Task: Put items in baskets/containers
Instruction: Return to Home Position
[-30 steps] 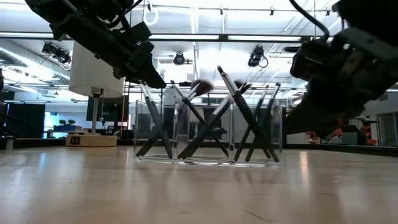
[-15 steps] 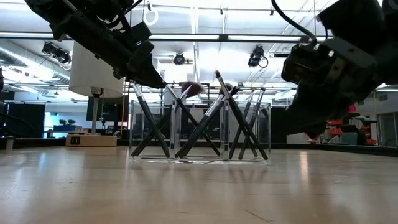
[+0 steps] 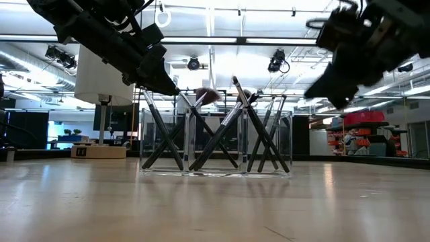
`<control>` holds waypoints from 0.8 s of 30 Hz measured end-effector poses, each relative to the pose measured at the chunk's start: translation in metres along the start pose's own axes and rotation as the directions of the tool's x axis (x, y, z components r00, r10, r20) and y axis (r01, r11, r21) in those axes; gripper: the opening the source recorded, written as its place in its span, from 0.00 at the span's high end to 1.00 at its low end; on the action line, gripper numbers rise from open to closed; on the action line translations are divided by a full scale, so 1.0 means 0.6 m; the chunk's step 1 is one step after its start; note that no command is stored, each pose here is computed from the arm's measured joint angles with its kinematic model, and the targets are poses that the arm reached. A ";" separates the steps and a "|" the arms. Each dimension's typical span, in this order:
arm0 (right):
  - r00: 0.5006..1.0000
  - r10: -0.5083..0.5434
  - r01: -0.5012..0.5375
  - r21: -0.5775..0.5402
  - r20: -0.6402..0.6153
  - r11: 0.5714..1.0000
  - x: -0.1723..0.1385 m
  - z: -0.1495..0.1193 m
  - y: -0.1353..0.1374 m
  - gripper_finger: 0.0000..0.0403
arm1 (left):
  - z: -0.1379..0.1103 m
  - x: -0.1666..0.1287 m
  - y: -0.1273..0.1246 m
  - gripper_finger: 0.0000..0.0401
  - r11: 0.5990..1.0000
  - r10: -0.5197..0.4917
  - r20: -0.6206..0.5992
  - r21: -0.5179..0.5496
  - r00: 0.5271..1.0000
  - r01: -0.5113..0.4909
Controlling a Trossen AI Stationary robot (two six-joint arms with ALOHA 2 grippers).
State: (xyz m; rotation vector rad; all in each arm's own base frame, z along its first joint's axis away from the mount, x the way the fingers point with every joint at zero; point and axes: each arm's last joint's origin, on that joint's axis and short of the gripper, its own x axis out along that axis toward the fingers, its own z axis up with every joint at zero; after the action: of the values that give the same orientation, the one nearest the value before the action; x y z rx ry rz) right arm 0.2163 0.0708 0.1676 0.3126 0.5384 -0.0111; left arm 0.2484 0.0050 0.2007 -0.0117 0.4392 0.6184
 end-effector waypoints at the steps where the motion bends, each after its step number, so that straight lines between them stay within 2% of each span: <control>1: 1.000 0.015 -0.015 -0.018 0.011 1.000 -0.009 0.007 -0.001 0.99 | 0.000 0.000 0.000 0.60 1.000 0.000 0.000 0.000 1.000 0.000; 8: 0.986 0.131 -0.118 -0.126 0.098 0.985 -0.077 0.046 -0.012 0.99 | 0.000 0.000 0.000 0.60 1.000 0.000 0.000 0.000 1.000 0.000; 14: 0.980 0.153 -0.131 -0.171 0.124 0.976 -0.136 0.052 -0.025 0.99 | 0.000 0.000 0.000 0.60 1.000 0.000 0.000 0.000 1.000 0.000; 19: 0.979 0.143 -0.117 -0.176 0.144 0.977 -0.176 0.043 -0.041 0.99 | 0.000 0.000 0.000 0.60 1.000 0.000 0.000 0.000 1.000 0.000; 24: 0.950 0.165 -0.128 -0.153 0.265 0.980 -0.184 0.007 -0.066 0.99 | 0.000 0.000 0.000 0.60 1.000 0.000 0.000 -0.001 1.000 0.000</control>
State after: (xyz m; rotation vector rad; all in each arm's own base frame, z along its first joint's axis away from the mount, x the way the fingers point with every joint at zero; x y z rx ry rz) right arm 0.1199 0.0242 0.2151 0.2140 0.2352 0.1239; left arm 0.2484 0.0050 0.2007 -0.0120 0.4387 0.6187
